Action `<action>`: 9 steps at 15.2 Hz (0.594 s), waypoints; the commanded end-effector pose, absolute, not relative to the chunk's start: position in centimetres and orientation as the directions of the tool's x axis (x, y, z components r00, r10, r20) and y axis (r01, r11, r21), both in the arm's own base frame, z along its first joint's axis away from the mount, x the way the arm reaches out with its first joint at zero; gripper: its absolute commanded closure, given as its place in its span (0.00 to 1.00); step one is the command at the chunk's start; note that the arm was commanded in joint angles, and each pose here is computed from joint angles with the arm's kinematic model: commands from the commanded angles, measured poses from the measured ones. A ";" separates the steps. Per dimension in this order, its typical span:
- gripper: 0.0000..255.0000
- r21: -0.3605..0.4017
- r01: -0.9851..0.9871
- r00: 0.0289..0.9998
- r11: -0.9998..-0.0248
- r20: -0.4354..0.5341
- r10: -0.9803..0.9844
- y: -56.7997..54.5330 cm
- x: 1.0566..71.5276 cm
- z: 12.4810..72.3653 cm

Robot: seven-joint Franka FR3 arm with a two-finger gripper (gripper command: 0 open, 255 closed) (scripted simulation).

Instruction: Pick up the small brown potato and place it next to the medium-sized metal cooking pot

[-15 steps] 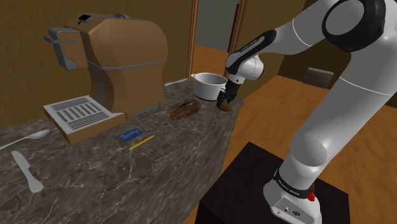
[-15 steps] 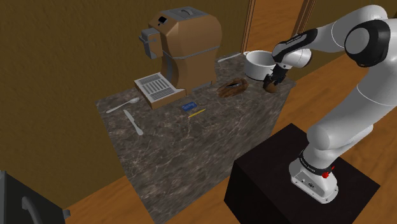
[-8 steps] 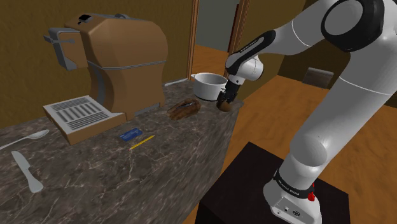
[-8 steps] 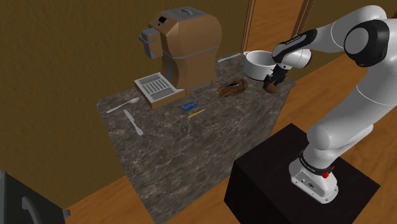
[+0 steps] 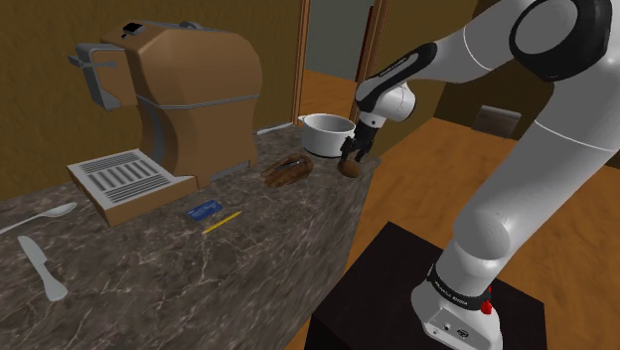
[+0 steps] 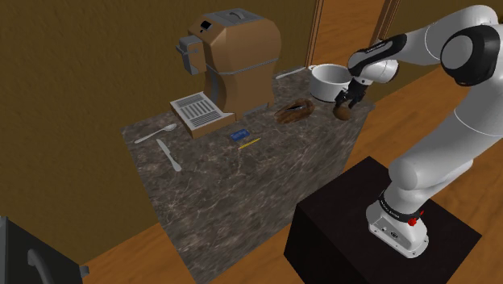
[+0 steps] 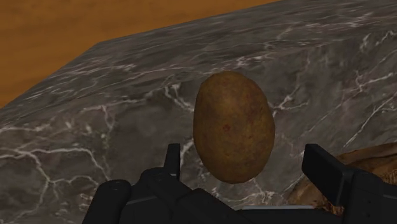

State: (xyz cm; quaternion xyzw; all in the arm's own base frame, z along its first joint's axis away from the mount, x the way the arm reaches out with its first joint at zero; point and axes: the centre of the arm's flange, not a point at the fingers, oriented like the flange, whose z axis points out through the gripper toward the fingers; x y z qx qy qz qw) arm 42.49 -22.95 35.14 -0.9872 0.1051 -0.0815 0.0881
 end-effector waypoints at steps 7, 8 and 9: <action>0.00 -0.191 -0.193 0.965 -0.962 0.141 -0.222 -23.3 41.9 38.3; 0.00 -0.191 -0.193 0.965 -0.962 0.141 -0.222 -23.3 41.9 38.3; 0.00 -0.191 -0.193 0.965 -0.962 0.141 -0.222 -23.3 41.9 38.3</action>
